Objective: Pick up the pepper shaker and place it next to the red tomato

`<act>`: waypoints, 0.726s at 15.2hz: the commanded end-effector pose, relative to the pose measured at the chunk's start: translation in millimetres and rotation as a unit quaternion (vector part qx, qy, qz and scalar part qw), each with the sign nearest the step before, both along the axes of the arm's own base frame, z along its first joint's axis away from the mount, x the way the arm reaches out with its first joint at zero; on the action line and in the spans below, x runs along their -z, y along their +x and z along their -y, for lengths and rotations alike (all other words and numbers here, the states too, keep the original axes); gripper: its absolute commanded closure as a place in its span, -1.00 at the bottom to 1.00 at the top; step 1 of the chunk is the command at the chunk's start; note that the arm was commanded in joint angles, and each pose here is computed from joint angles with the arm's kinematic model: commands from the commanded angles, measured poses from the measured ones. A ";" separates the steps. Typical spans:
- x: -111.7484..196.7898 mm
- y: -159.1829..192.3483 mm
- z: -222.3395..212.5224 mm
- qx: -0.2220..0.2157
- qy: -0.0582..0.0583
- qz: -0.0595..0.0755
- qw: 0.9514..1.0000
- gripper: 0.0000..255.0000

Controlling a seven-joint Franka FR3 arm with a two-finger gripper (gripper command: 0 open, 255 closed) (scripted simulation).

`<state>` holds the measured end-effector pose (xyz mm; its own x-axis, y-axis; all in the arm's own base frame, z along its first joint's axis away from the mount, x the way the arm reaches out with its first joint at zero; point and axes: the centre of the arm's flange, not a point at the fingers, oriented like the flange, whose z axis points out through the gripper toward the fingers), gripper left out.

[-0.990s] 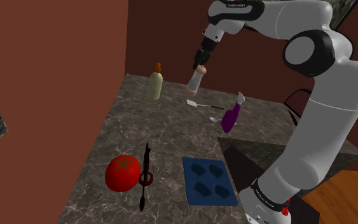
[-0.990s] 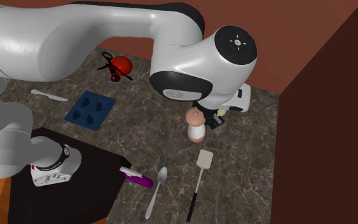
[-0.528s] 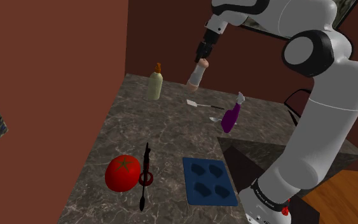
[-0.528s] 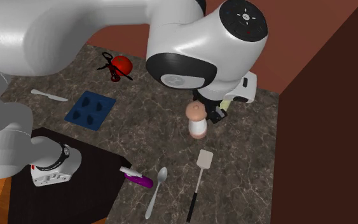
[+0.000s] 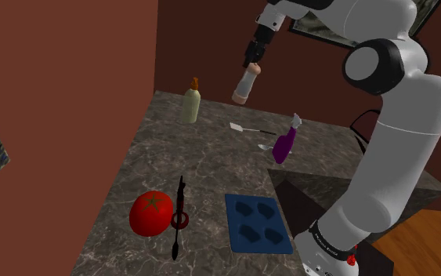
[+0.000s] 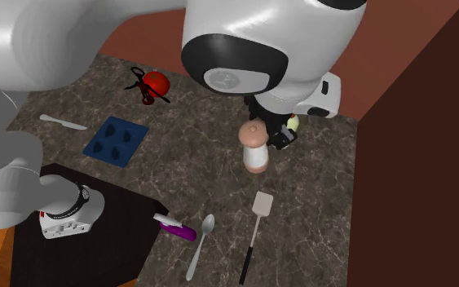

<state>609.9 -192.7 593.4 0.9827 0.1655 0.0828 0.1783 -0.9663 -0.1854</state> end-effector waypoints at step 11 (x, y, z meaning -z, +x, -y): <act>-61.3 -0.3 -0.7 0.000 0.000 0.000 1.000 1.00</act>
<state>609.5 -192.1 650.6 0.9828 0.1653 0.0830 0.1782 -0.9664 -0.1854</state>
